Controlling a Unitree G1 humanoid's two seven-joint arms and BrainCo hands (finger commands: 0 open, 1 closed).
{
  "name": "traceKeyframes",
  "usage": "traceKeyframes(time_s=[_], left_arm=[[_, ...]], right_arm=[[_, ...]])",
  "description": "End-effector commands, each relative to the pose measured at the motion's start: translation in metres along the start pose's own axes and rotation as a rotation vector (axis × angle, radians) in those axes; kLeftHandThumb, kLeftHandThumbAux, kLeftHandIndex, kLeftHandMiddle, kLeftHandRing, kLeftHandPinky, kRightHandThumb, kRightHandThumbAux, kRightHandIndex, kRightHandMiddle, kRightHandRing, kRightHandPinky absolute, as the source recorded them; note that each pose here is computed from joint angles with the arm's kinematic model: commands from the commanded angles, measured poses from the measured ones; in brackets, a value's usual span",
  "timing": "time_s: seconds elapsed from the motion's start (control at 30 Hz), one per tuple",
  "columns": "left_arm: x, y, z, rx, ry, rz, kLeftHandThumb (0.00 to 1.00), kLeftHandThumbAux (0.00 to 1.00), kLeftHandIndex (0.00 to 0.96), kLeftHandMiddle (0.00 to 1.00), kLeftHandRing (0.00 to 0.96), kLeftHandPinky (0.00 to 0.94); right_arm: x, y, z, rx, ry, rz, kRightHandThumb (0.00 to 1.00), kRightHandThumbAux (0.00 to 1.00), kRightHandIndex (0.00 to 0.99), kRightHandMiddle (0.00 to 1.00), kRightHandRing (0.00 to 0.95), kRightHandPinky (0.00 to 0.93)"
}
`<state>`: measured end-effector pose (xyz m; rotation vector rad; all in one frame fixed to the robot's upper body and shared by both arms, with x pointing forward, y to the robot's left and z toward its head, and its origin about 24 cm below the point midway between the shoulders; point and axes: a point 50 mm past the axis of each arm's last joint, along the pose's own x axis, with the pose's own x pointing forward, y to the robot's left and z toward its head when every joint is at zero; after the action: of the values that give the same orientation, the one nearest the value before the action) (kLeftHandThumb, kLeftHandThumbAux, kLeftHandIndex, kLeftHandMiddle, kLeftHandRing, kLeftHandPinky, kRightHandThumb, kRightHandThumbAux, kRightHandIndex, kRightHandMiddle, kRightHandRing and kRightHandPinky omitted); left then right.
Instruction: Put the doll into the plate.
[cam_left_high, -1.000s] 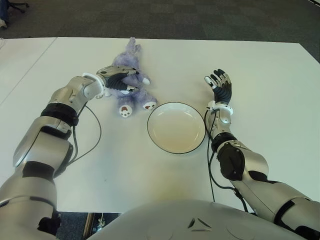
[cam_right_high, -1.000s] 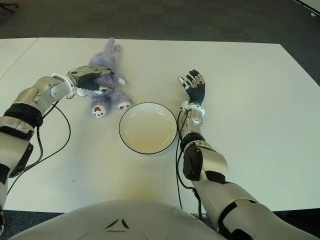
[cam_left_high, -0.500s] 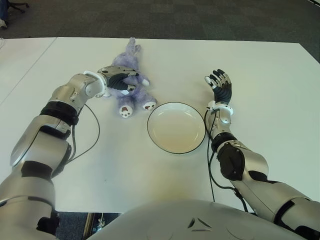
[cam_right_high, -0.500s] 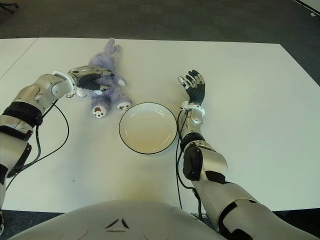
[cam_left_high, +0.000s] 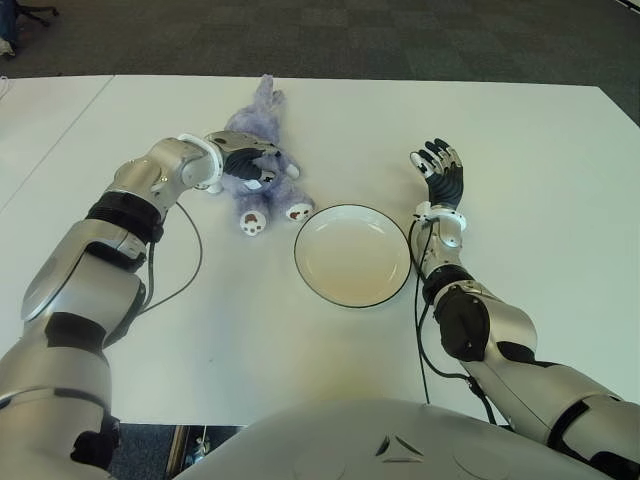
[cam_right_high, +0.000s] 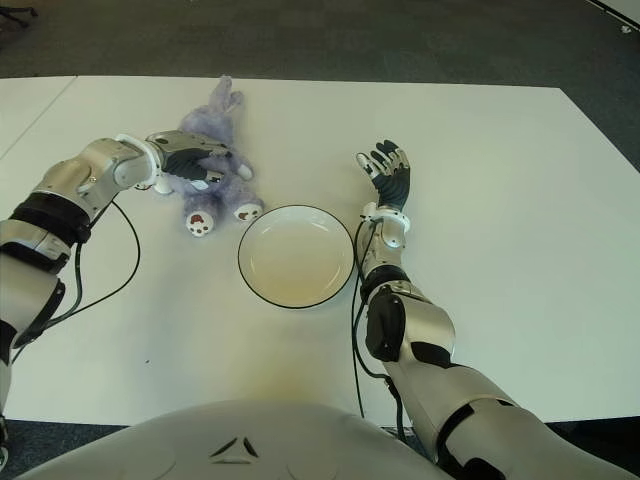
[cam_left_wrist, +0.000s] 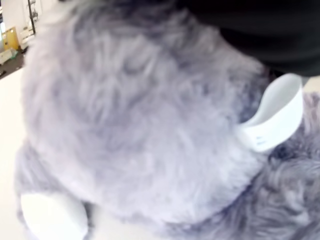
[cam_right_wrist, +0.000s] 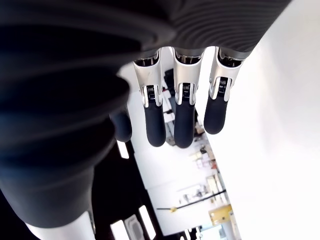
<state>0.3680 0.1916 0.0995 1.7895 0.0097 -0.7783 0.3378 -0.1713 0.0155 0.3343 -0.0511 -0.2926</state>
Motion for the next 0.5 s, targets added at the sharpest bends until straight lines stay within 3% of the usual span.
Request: traceKeyframes(time_s=[0.03,0.27,0.5], left_arm=[[0.015,-0.082,0.034,0.174,-0.045,-0.24,0.493,0.16,0.0,0.0,0.0,0.0],[0.026,-0.083,0.045,0.262,-0.039,-0.116,0.508,0.166,0.0,0.0,0.0,0.0],[0.03,-0.076,0.053,0.242,-0.088,-0.138,0.497,0.175,0.0,0.0,0.0,0.0]], right_arm=[[-0.053,-0.038,-0.073,0.012,0.435,-0.138,0.051,0.864,0.246,0.274,0.261,0.246],[-0.053,-0.039,-0.073,0.008,0.433,-0.139,0.04,0.866,0.241,0.271,0.257,0.236],[-0.053,-0.04,-0.073,0.012,0.429,-0.139,0.034,0.865,0.241,0.27,0.256,0.23]])
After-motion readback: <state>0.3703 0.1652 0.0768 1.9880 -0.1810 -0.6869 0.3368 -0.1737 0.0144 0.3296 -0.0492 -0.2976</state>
